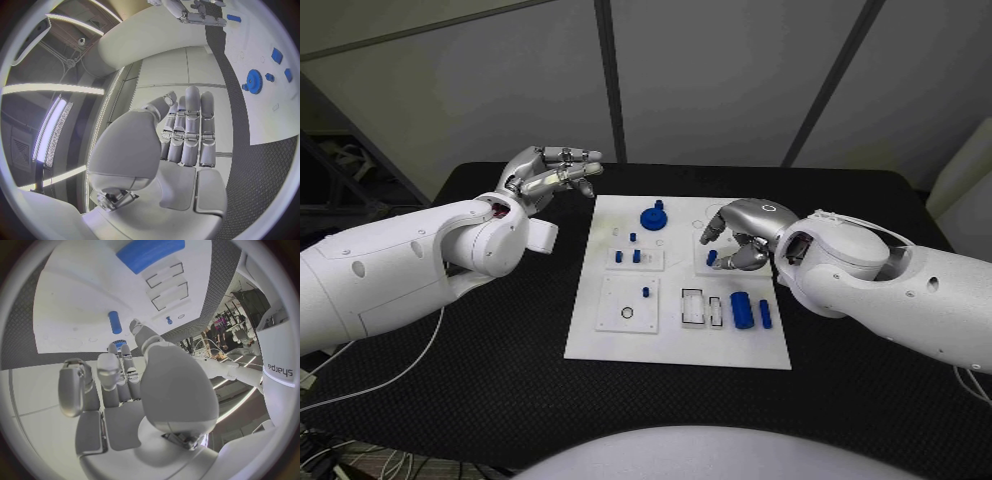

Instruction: Assemble the parts on the task board

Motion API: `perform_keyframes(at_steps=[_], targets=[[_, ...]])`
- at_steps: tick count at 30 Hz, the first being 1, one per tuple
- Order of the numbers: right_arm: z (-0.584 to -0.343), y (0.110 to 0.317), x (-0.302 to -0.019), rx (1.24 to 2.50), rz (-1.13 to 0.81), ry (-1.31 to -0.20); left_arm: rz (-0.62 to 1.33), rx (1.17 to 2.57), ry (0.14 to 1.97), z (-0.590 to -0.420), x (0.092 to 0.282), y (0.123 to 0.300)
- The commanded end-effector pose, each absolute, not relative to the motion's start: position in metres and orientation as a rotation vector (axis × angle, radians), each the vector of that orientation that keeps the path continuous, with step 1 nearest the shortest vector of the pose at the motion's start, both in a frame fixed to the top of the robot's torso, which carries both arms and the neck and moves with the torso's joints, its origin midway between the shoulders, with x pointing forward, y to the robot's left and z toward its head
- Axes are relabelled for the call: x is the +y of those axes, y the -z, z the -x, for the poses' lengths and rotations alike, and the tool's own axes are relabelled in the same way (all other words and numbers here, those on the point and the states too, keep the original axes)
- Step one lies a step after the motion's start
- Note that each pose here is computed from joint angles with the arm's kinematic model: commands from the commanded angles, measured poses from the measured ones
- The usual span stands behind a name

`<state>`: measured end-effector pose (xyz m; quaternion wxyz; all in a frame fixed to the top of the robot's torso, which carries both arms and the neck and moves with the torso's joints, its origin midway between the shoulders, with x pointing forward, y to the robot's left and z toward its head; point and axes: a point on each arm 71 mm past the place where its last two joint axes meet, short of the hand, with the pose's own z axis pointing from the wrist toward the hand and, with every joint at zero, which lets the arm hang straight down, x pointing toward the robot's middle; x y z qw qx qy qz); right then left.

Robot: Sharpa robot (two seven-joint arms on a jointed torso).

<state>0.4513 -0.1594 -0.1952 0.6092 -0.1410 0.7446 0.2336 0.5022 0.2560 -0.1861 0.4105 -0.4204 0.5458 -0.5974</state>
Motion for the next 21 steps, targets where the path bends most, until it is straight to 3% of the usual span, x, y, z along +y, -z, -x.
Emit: perform_keyframes(at_steps=[1,21], targets=[[-0.454,0.199,-0.156,1.756,0.359,-0.517,1.056,1.374,1.517,-0.503,0.256,0.185],[-0.464,0.21,-0.153,1.811,0.372,-0.469,1.057,1.377,1.517,-0.503,0.256,0.185]])
